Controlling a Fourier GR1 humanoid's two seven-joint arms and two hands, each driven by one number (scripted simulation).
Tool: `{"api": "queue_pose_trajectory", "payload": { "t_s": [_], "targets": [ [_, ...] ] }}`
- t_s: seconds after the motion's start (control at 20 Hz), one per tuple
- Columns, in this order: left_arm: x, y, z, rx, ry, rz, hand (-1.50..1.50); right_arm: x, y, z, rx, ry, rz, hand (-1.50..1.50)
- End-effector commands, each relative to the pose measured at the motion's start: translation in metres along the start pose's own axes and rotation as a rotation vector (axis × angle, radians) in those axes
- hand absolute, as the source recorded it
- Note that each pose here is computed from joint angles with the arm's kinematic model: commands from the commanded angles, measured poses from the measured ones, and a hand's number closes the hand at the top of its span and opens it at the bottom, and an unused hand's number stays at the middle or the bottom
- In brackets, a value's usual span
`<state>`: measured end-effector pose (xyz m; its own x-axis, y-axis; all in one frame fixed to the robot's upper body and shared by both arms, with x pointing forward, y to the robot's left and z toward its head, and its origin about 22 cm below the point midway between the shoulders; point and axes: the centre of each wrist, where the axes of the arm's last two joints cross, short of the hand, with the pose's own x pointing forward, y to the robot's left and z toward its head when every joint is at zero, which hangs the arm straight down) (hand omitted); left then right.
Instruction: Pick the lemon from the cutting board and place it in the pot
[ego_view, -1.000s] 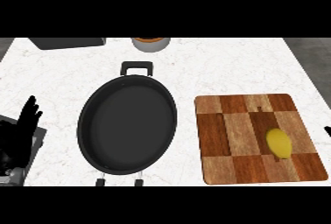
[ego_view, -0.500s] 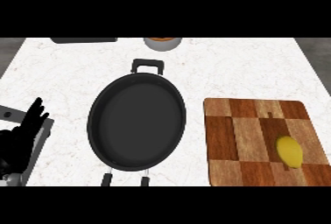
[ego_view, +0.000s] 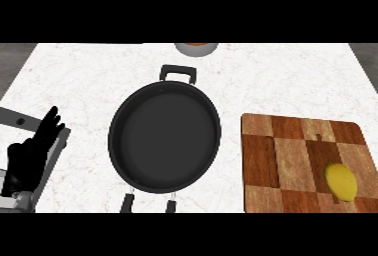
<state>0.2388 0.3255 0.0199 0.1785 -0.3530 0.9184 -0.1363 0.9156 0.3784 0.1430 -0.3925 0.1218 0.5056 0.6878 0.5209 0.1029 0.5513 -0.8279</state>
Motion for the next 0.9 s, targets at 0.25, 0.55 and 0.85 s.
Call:
{"api": "queue_pose_trajectory", "payload": {
  "t_s": [0.25, 0.55, 0.85],
  "targets": [
    [0.001, -0.013, 0.001, -0.024, -0.026, -0.016, 0.0, 0.05, 0.005, -0.02, 0.338, 0.203, 0.18, -1.5],
    [-0.002, 0.002, -0.002, 0.001, 0.019, 0.001, 0.0, 0.09, -0.001, -0.055, 0.412, 0.188, 0.168, -1.5],
    [-0.011, -0.002, 0.002, 0.012, 0.018, 0.002, 0.0, 0.094, 0.035, -0.064, 0.434, 0.252, 0.257, -1.5]
  ]
}}
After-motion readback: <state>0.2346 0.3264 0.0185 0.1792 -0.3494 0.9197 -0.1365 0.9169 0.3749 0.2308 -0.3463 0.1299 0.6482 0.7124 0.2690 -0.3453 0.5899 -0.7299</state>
